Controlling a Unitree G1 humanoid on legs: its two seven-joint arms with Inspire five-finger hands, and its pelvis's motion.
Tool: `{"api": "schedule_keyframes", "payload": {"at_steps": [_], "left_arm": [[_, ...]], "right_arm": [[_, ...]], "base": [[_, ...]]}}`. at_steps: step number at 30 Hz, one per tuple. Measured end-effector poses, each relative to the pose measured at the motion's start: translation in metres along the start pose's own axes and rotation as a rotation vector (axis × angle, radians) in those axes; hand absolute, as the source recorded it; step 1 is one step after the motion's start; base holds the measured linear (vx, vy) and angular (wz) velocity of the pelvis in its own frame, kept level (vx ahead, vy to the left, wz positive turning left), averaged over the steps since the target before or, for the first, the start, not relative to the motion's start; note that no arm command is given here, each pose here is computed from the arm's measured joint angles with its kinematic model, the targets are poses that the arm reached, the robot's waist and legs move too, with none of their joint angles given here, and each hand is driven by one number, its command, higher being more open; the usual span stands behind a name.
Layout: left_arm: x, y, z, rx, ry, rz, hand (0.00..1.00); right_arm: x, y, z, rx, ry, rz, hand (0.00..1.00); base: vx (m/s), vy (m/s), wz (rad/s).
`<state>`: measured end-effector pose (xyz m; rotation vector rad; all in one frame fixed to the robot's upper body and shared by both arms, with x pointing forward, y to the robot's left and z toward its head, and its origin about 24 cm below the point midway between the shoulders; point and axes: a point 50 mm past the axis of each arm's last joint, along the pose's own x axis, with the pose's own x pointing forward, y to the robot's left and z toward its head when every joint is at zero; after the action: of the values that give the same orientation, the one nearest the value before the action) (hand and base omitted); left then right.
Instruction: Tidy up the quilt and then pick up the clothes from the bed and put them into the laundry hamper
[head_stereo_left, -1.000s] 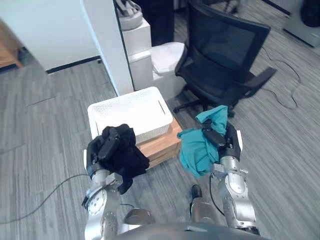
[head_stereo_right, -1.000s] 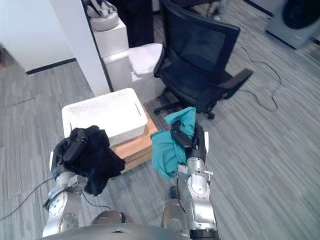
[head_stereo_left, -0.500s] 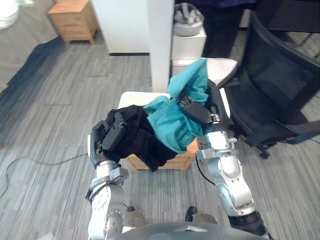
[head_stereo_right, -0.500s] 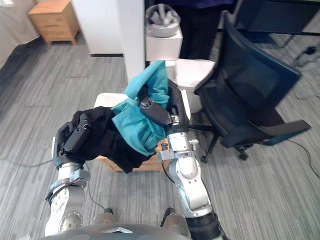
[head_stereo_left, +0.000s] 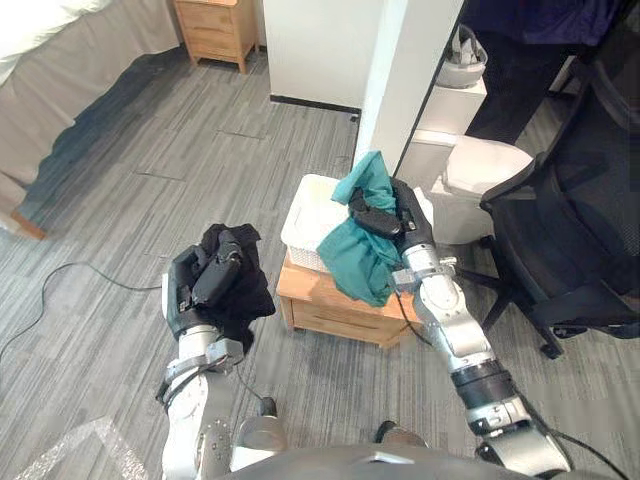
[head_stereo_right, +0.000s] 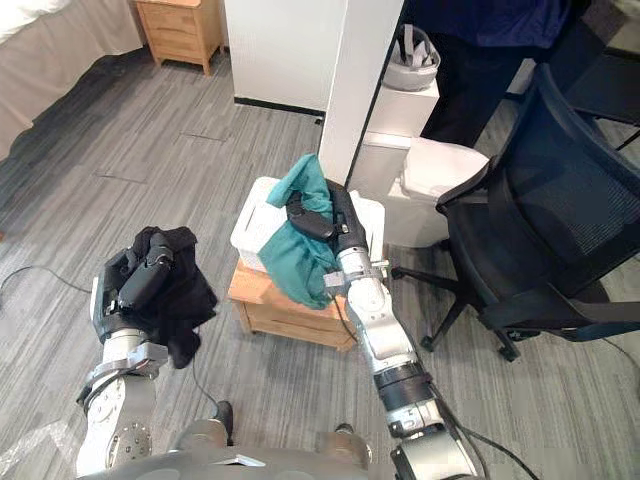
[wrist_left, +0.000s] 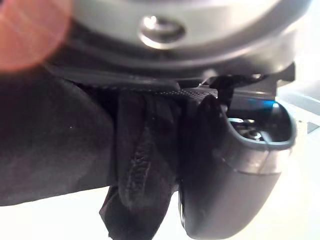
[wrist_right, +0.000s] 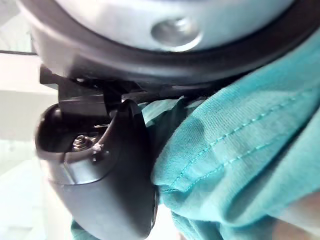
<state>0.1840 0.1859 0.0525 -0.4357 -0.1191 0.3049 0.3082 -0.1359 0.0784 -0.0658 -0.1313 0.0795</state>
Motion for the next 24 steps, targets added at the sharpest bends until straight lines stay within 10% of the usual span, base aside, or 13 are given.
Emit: {"api": "schedule_keyframes", "payload": {"at_steps": [16,17,24], "left_arm": [[0.006,0.011,0.015,-0.027,-0.053,-0.064,0.0],[0.007,0.01,0.016,-0.028,-0.059,-0.077,0.0],[0.014,0.008,0.024,-0.047,-0.084,-0.117,0.0]], "right_arm": [[0.05,-0.064,0.06,-0.108,-0.14,-0.194,0.0],[0.054,-0.07,0.064,-0.143,-0.141,-0.188,1.0],[0.065,-0.112,0.086,-0.261,-0.133,-0.263,1.0]], "base": [[0.01,-0.049,0.14],[-0.05,-0.036,-0.11],[-0.06,-0.029,0.3]]}}
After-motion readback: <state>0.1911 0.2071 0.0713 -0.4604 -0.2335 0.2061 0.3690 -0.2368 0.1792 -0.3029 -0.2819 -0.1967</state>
